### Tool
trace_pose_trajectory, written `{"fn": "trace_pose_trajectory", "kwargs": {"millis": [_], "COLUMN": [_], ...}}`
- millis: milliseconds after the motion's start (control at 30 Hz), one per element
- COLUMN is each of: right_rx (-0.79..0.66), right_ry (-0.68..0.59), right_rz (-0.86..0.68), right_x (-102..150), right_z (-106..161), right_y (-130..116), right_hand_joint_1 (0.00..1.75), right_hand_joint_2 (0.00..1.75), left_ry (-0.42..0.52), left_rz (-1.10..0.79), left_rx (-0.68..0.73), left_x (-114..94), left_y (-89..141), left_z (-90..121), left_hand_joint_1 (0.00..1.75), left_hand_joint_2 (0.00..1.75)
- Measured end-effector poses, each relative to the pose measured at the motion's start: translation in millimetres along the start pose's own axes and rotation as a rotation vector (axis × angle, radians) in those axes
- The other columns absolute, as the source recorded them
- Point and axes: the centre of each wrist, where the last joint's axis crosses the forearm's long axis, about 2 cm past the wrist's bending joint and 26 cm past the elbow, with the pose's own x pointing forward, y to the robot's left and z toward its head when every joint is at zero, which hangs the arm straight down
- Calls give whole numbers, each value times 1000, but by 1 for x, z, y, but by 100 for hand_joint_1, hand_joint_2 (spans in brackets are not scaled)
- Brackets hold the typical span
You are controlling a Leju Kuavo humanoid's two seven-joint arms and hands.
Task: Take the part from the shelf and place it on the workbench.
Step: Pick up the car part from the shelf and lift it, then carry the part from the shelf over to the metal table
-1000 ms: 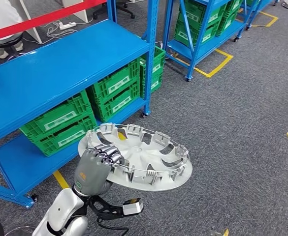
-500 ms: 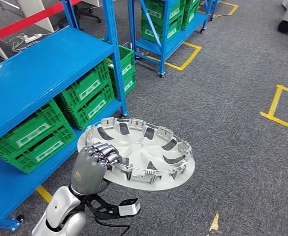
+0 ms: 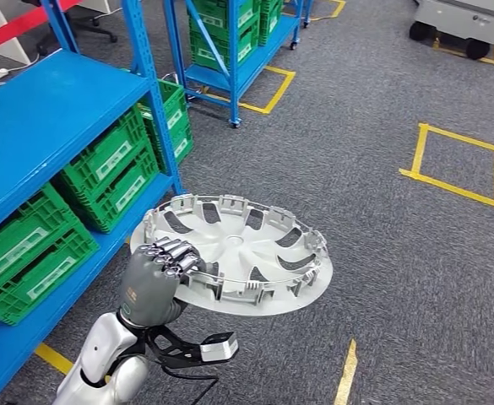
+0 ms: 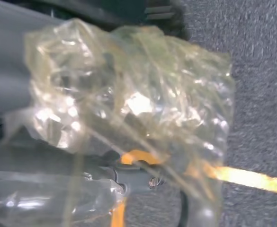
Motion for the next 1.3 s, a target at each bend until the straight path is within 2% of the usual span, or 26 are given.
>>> {"fn": "trace_pose_trajectory", "kwargs": {"millis": [600, 1300], "right_rx": [6, 9], "right_ry": [0, 1], "right_rz": [-18, -23], "right_x": [0, 1], "right_z": [1, 2], "right_y": [6, 9], "right_hand_joint_1": [0, 0], "right_hand_joint_2": [0, 0], "left_ry": [46, 58], "left_rz": [12, 9], "left_rx": [5, 11], "left_x": [-8, -15], "left_y": [1, 1], "left_z": [4, -1], "left_hand_joint_1": [175, 175], "left_hand_joint_2": [175, 175]}}
